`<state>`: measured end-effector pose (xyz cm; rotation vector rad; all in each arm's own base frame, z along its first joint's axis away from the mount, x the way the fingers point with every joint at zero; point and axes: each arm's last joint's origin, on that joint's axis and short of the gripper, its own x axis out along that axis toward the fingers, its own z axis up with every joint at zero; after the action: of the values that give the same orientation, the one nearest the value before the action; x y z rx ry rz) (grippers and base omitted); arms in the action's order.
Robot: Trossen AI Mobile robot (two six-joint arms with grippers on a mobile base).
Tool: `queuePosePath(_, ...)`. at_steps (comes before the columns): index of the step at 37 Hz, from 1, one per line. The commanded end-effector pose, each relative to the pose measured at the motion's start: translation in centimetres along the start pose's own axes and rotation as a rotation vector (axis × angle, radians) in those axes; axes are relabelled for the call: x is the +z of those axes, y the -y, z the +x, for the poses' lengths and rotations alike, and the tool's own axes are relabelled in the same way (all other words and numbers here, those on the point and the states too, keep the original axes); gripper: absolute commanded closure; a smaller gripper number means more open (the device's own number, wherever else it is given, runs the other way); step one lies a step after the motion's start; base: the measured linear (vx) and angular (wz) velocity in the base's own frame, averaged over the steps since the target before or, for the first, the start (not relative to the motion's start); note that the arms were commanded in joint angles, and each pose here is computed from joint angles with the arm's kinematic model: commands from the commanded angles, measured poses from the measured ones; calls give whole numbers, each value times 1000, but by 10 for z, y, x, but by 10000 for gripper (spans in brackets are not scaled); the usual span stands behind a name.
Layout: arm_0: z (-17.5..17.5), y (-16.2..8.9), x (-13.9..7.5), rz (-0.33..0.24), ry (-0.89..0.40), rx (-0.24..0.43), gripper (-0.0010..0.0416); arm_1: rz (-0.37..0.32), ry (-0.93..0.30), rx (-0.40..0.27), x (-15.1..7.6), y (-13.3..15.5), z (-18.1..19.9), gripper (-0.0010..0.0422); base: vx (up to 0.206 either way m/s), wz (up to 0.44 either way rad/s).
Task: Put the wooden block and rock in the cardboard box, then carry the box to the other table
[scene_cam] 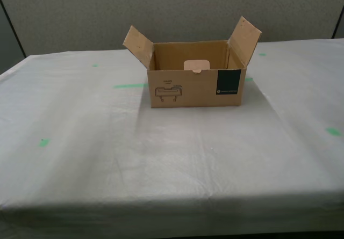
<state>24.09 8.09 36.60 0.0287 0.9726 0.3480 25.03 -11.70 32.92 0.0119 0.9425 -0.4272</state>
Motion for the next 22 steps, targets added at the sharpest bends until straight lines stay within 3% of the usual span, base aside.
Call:
queuePosePath(1, 8, 3, -10, 1, -12, -4, 12, 0, 16, -16, 2, 1, 0, 12, 0, 0)
queuePosePath(22, 27, 7, -26, 15, -38, -7, 12, 7, 51, -20, 5, 1, -1, 12, 0, 0)
